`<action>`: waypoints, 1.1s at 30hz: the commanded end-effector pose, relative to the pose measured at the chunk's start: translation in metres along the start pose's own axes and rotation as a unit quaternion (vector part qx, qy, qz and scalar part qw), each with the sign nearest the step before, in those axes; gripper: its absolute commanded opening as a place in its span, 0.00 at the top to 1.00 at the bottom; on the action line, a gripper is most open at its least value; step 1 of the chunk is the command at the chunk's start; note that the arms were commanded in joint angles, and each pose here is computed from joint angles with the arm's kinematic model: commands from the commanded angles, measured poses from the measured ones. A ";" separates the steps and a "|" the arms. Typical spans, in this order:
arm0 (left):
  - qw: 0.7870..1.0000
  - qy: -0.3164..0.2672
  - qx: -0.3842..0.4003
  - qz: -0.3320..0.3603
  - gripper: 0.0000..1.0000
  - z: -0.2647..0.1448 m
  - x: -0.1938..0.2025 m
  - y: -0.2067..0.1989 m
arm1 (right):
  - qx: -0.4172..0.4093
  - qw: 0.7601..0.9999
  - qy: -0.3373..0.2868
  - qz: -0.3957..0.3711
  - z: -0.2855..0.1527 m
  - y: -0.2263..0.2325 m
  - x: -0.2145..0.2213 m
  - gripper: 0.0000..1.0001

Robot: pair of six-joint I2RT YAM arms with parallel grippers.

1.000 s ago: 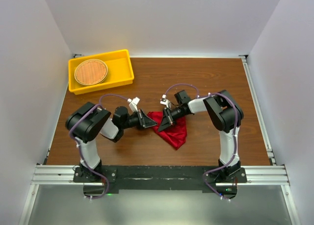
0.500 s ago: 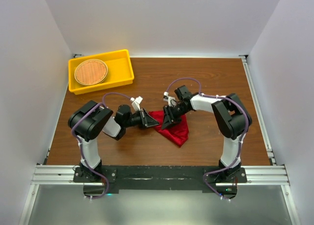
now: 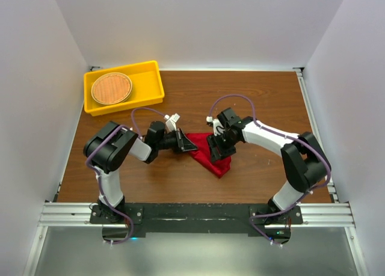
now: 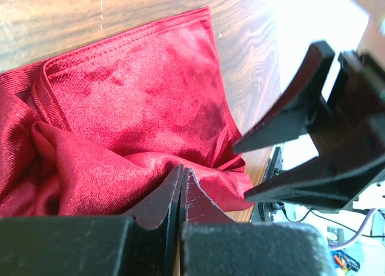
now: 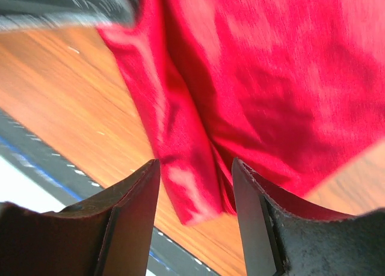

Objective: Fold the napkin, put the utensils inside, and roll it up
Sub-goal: Roll the napkin with the utensil

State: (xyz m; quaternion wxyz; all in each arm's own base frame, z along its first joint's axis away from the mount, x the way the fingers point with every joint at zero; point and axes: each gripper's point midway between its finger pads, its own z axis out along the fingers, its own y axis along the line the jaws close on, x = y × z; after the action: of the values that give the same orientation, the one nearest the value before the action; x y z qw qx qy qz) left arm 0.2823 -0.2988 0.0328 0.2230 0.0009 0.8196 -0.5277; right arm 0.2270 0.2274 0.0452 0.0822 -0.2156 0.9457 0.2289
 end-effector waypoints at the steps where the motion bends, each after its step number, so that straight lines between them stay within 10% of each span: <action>1: 0.991 0.049 -0.117 -0.032 1.00 -0.005 0.030 0.061 | 0.086 0.996 0.002 -0.037 -0.005 -0.016 0.014 0.45; 12: 0.986 0.082 -0.130 -0.063 1.00 -0.002 0.032 0.059 | 0.142 0.958 -0.124 -0.217 0.015 0.043 -0.046 0.38; 23: 0.984 0.093 -0.133 -0.073 1.00 -0.006 0.037 0.058 | 0.188 0.951 -0.130 -0.207 0.055 0.029 -0.056 0.43; 33: 0.990 0.051 -0.114 -0.057 1.00 -0.028 0.005 0.044 | 0.079 0.990 -0.056 -0.107 0.086 0.007 -0.024 0.91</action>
State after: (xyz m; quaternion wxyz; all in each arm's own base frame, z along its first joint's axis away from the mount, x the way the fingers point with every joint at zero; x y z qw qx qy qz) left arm 0.2929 -0.2936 0.0303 0.1677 -0.0186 0.8479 -0.5026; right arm 0.2646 0.2946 0.0183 0.2555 -0.3205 0.9046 0.1166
